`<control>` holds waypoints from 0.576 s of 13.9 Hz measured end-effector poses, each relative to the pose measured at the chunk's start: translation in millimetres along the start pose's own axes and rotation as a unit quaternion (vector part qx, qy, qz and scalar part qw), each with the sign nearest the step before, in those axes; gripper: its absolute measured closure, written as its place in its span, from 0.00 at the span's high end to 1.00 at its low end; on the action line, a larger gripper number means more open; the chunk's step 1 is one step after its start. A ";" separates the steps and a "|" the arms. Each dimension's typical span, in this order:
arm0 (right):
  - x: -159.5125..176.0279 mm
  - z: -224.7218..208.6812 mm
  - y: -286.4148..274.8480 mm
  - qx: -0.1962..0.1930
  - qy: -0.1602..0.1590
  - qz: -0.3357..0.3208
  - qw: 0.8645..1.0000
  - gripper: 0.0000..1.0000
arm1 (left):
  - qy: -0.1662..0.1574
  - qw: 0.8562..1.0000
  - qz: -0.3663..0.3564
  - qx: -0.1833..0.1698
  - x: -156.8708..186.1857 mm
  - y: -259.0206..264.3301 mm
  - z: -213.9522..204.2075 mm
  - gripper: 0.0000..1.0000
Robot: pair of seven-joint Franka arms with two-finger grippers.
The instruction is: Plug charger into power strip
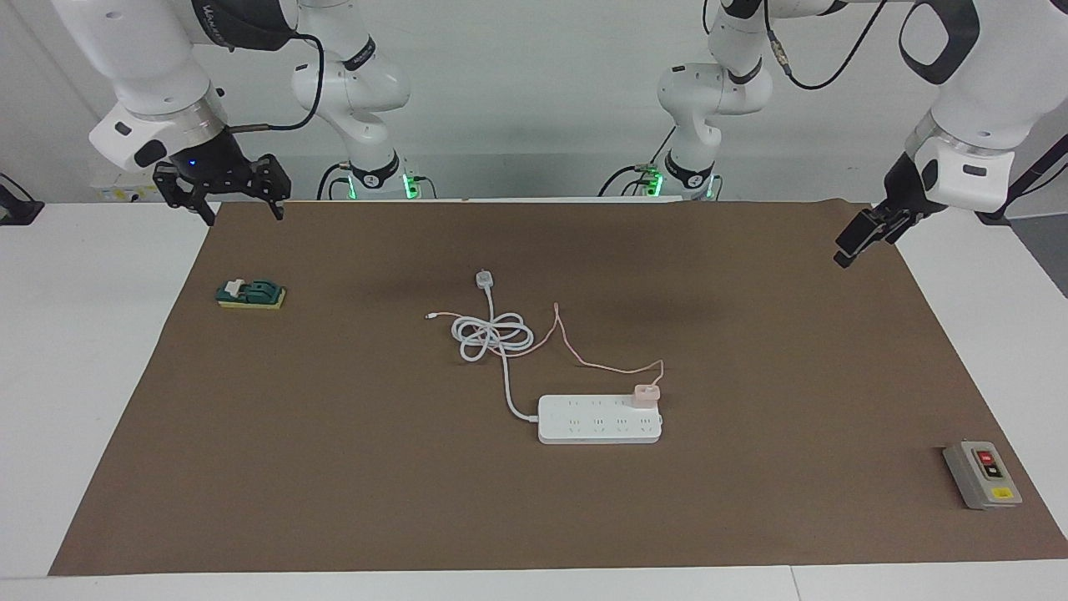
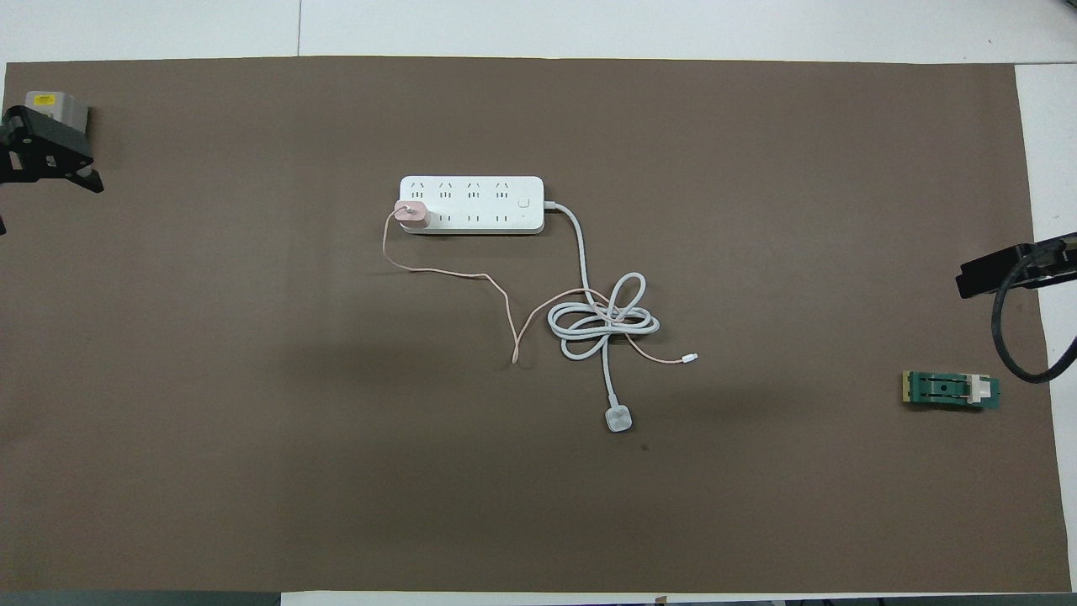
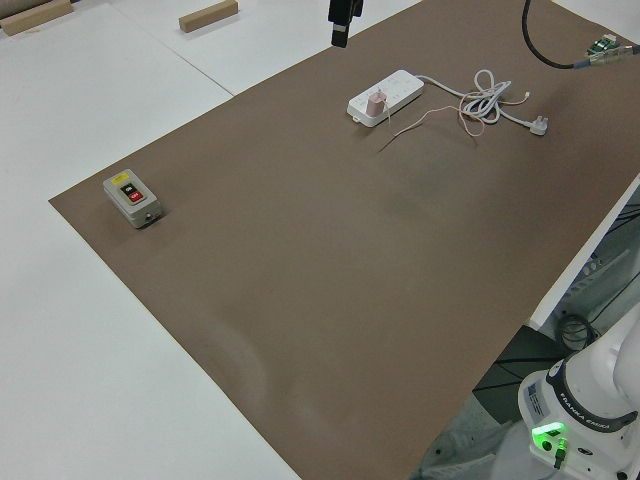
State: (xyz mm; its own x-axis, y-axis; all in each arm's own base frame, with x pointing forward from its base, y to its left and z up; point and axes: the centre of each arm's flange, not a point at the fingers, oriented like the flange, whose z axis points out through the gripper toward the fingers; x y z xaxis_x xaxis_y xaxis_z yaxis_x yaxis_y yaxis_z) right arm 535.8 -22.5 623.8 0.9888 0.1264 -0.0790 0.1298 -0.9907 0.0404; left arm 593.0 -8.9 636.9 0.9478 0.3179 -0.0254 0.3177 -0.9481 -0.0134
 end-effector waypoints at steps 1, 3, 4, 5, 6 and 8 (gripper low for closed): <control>0.0 0.0 0.0 0.000 0.000 0.000 1.000 1.00 | -0.002 1.000 0.021 -0.002 -13.1 -15.1 4.6 1.00; 0.0 0.0 0.0 0.000 0.000 0.000 1.000 1.00 | -0.003 0.998 0.058 -0.007 -36.8 -40.7 16.4 1.00; 0.0 0.0 0.0 0.000 0.000 0.000 1.000 1.00 | -0.008 0.997 0.075 -0.008 -47.1 -58.5 19.9 1.00; 0.0 0.0 0.0 0.000 0.000 0.000 1.000 1.00 | -0.008 0.997 0.082 -0.010 -53.2 -72.1 19.9 1.00; 0.0 0.0 0.0 0.000 0.000 0.000 1.000 1.00 | -0.004 0.996 0.085 -0.011 -56.0 -77.2 18.1 1.00; 0.0 0.0 0.0 0.000 0.000 0.000 1.000 1.00 | 0.002 0.996 0.091 -0.013 -56.2 -71.3 16.9 1.00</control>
State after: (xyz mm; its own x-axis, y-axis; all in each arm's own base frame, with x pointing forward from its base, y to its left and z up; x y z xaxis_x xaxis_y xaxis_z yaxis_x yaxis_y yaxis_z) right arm 535.8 -22.5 623.8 0.9888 0.1264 -0.0790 0.1298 -0.9907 0.0404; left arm 516.5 40.9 622.4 0.9897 0.1417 -0.0215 0.1421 -0.9897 0.0177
